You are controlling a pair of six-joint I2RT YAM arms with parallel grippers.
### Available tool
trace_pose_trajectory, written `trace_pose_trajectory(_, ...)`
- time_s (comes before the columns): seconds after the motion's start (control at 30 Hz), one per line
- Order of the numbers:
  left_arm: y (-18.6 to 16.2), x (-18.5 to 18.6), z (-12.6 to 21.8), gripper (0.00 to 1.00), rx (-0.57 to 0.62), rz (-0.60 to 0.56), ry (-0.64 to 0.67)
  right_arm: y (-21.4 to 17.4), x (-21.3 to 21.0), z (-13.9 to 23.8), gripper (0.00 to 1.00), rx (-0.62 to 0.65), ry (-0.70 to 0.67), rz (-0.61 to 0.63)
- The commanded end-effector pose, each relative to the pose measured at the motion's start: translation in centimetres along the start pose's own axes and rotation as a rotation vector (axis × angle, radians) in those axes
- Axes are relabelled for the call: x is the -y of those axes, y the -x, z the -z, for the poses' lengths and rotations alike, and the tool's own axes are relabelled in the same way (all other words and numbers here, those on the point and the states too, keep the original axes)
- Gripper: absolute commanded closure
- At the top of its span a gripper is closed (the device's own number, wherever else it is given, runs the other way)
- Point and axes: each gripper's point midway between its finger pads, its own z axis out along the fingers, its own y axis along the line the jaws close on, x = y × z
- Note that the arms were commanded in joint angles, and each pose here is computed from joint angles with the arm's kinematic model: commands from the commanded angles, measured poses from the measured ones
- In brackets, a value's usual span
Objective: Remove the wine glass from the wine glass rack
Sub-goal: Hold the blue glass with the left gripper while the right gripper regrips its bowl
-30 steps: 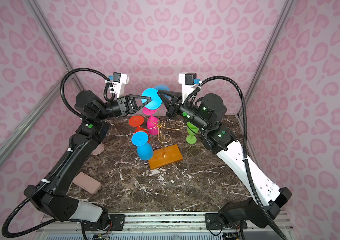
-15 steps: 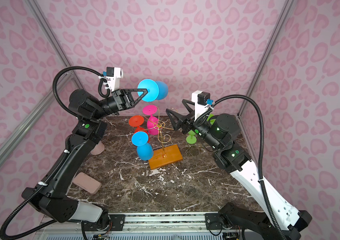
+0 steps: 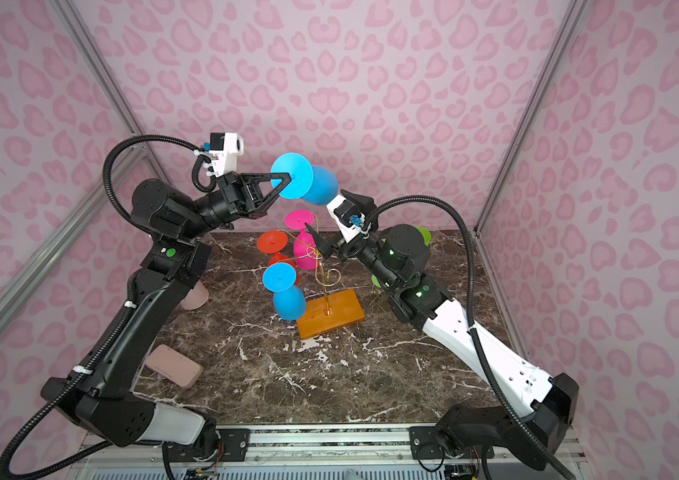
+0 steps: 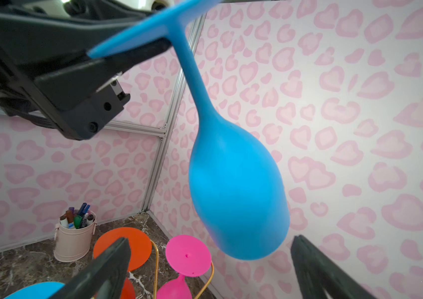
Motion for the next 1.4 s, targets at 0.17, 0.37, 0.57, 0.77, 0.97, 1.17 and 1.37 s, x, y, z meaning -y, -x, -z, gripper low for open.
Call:
trace_pose_trajectory(0.17,-0.1,2.2,0.2,0.96,-0.018,0.042,-0.052,1.6,1.4,-2.4,0.02,0.102,-0.073,0.068)
trace_pose_trajectory(0.37,-0.4,2.1,0.2,0.96,-0.034,0.081,-0.054,1.2,1.9,-3.5,0.04,0.106,-0.089,0.062)
trace_pose_trajectory(0.57,-0.6,2.3,0.1,0.96,-0.053,0.123,-0.070,0.7,2.0,-3.8,0.09,0.098,-0.081,0.055)
trace_pose_trajectory(0.77,-0.6,2.5,0.1,0.96,-0.062,0.142,-0.077,0.7,1.8,-3.5,0.15,0.095,-0.069,0.042)
trace_pose_trajectory(0.97,-0.4,2.4,0.0,0.69,-0.057,0.119,-0.073,0.9,1.8,-2.9,0.21,0.067,-0.058,-0.004)
trace_pose_trajectory(1.17,0.4,1.9,0.3,0.40,-0.016,0.047,-0.051,2.3,2.8,-1.3,0.26,0.020,-0.073,-0.075)
trace_pose_trajectory(1.37,1.8,0.9,1.3,0.36,0.080,-0.207,0.018,2.5,3.9,1.1,0.33,-0.148,-0.087,-0.195)
